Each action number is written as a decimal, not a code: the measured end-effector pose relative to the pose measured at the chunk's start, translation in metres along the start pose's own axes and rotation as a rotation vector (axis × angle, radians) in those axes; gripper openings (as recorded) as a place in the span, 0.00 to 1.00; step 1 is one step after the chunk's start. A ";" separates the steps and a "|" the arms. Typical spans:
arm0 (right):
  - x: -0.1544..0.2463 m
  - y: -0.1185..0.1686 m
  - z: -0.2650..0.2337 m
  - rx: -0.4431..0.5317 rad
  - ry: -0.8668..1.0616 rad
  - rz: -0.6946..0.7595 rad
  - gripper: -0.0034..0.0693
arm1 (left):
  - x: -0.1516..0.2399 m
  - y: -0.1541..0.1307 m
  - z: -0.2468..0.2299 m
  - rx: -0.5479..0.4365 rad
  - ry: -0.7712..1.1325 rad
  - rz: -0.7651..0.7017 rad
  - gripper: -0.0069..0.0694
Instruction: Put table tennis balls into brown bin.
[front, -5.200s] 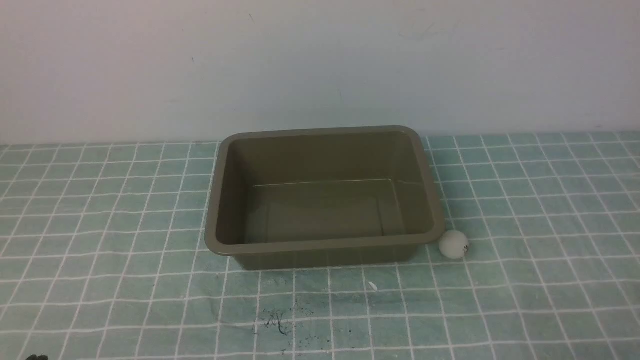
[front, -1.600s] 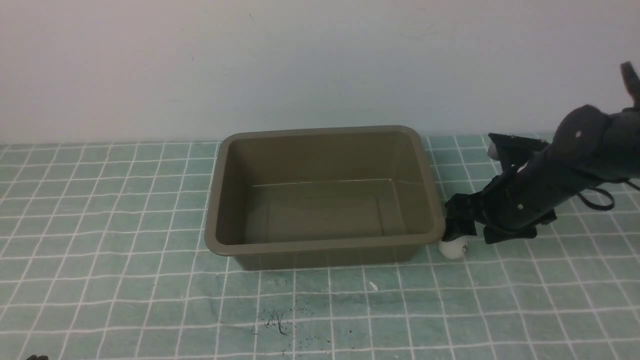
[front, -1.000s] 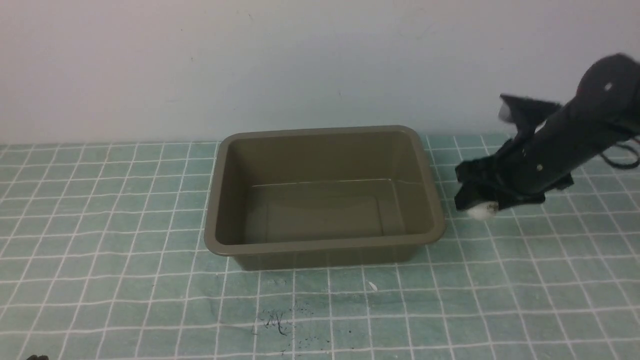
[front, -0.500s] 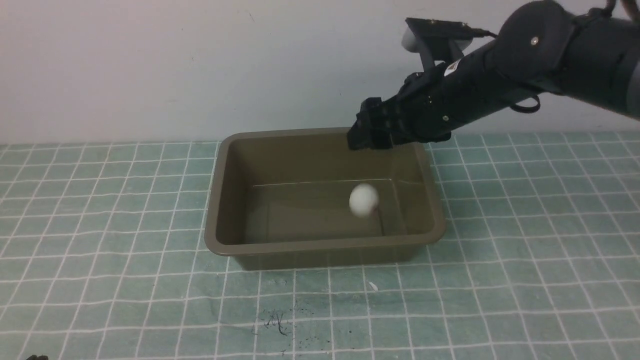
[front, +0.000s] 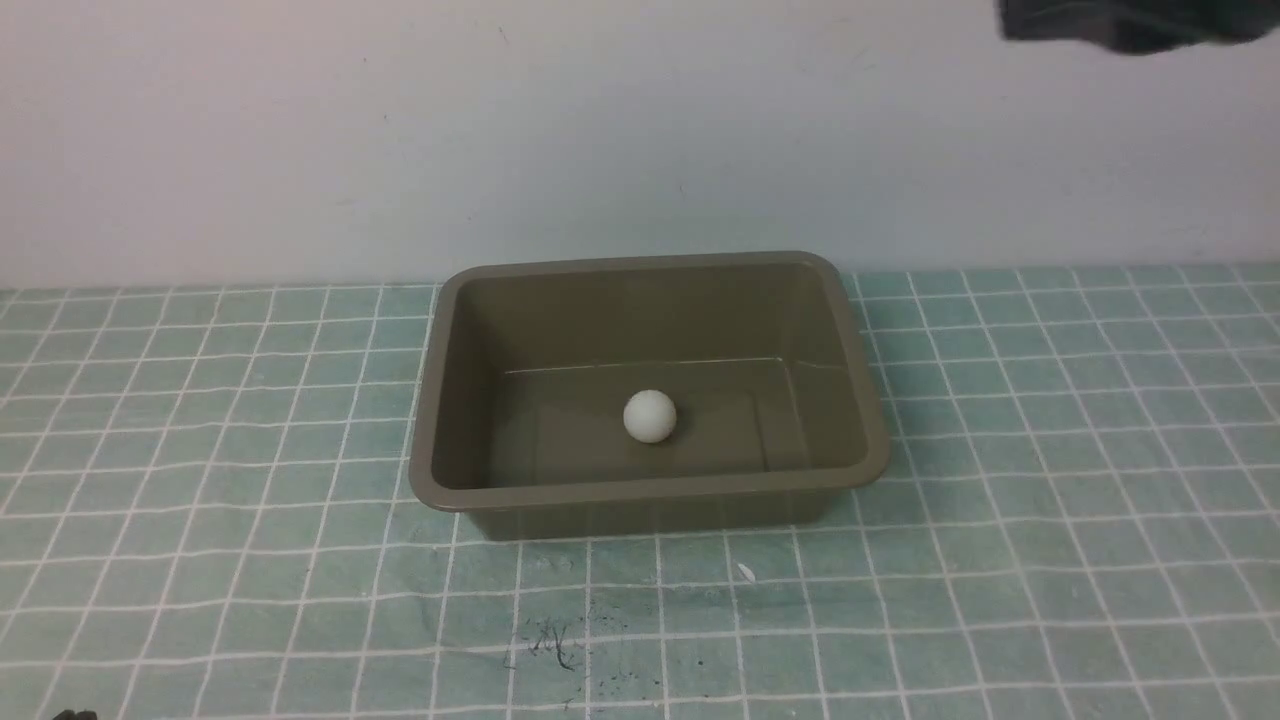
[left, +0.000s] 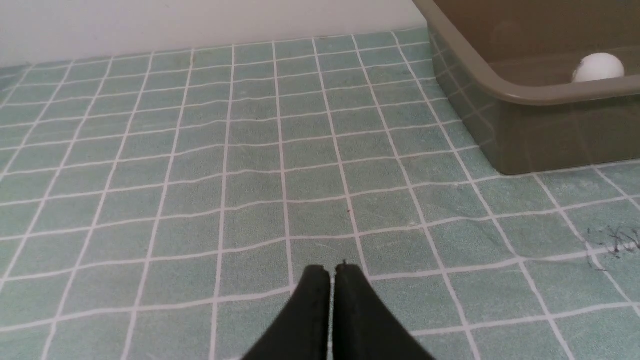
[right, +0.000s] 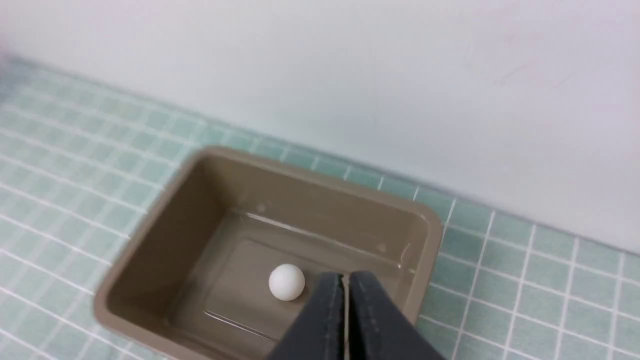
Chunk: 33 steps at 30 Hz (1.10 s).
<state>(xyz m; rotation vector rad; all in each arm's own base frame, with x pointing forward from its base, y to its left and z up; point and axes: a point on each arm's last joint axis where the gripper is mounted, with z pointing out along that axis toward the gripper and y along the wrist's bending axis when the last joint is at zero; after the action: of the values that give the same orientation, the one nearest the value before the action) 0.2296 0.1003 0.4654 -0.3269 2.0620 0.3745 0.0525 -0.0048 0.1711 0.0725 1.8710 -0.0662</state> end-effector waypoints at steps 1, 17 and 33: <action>0.010 0.000 -0.027 0.002 -0.054 0.015 0.03 | 0.000 0.000 0.000 0.000 0.000 0.000 0.08; 0.232 -0.026 -0.125 -0.014 -0.668 0.061 0.03 | 0.000 0.000 0.000 0.000 0.000 0.000 0.08; 0.290 -0.038 -0.076 0.041 -0.493 0.046 0.03 | 0.000 0.000 0.000 0.000 -0.001 0.000 0.08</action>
<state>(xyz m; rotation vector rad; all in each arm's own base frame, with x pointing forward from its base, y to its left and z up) 0.0424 0.0129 0.2441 -0.1433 1.5927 0.3954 0.0525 -0.0048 0.1712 0.0725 1.8703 -0.0662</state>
